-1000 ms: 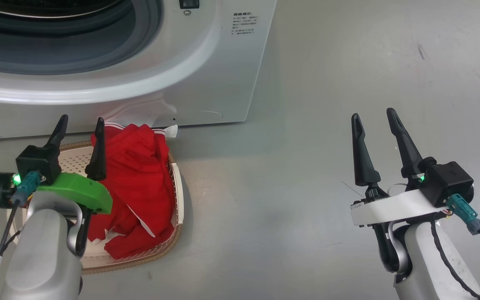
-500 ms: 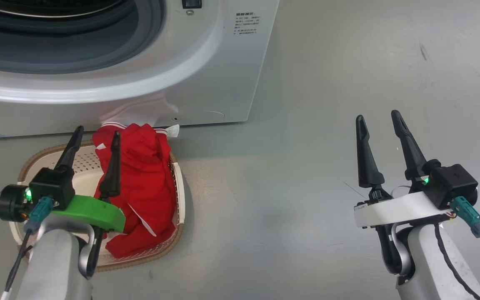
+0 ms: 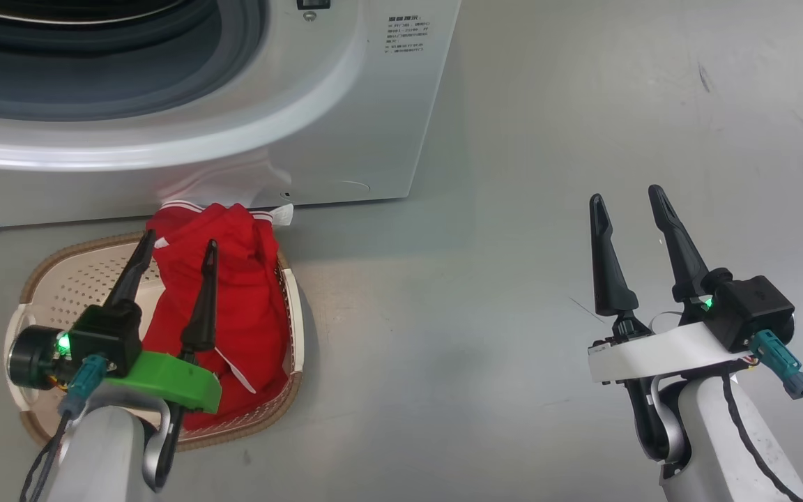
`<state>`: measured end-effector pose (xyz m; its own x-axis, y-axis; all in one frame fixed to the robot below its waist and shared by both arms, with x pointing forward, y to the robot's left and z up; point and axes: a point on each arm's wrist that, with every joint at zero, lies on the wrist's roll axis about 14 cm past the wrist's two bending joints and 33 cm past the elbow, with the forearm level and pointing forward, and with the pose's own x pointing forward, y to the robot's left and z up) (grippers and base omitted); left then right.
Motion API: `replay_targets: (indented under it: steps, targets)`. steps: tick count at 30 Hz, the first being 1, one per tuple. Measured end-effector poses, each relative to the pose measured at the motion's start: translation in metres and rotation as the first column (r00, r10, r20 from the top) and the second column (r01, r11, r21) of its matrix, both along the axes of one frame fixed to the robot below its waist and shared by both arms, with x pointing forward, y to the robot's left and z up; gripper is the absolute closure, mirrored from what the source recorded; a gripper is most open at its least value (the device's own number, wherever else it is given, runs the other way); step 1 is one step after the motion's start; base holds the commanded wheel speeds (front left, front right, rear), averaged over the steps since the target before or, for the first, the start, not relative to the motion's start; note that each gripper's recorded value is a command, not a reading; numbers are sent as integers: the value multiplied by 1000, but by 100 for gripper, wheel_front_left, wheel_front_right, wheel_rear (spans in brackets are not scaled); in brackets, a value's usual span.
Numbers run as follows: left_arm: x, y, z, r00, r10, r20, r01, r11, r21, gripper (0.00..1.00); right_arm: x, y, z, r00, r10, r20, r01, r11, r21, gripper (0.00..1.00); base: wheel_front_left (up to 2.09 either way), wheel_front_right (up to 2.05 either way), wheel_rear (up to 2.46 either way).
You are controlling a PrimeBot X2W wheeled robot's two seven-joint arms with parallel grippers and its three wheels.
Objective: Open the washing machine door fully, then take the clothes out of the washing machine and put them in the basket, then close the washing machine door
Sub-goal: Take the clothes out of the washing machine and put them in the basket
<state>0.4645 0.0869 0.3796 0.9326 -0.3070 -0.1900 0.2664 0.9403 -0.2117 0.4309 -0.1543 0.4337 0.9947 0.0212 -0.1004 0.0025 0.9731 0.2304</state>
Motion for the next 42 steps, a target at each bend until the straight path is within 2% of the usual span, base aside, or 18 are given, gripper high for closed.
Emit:
replay_targets:
  steps: [8,15,22,29,36,42]
  targets:
    - [-24,-14,-47,987,-63,-147,68,997,23,0,-3,-5,-10,999,-12,-32,12,1000,-7,0,0,0,0]
    - [-40,-14,-97,937,-108,-331,139,988,70,0,-6,-12,-22,997,-35,-66,34,999,-12,0,0,0,0]
    - [-18,-19,-126,898,-123,-422,177,980,91,0,-10,-19,-33,993,-56,-103,55,998,-12,0,0,0,0]
    - [-9,-18,-163,831,-124,-543,230,964,131,0,-13,-28,-42,987,-90,-133,88,996,-21,0,0,0,0]
    - [13,-43,-176,809,-159,-566,264,959,108,0,-17,-38,-49,979,-123,-160,120,992,-26,0,0,0,0]
    - [15,-71,-182,786,-217,-578,317,945,77,0,-19,-46,-53,973,-149,-175,144,989,-42,0,0,0,0]
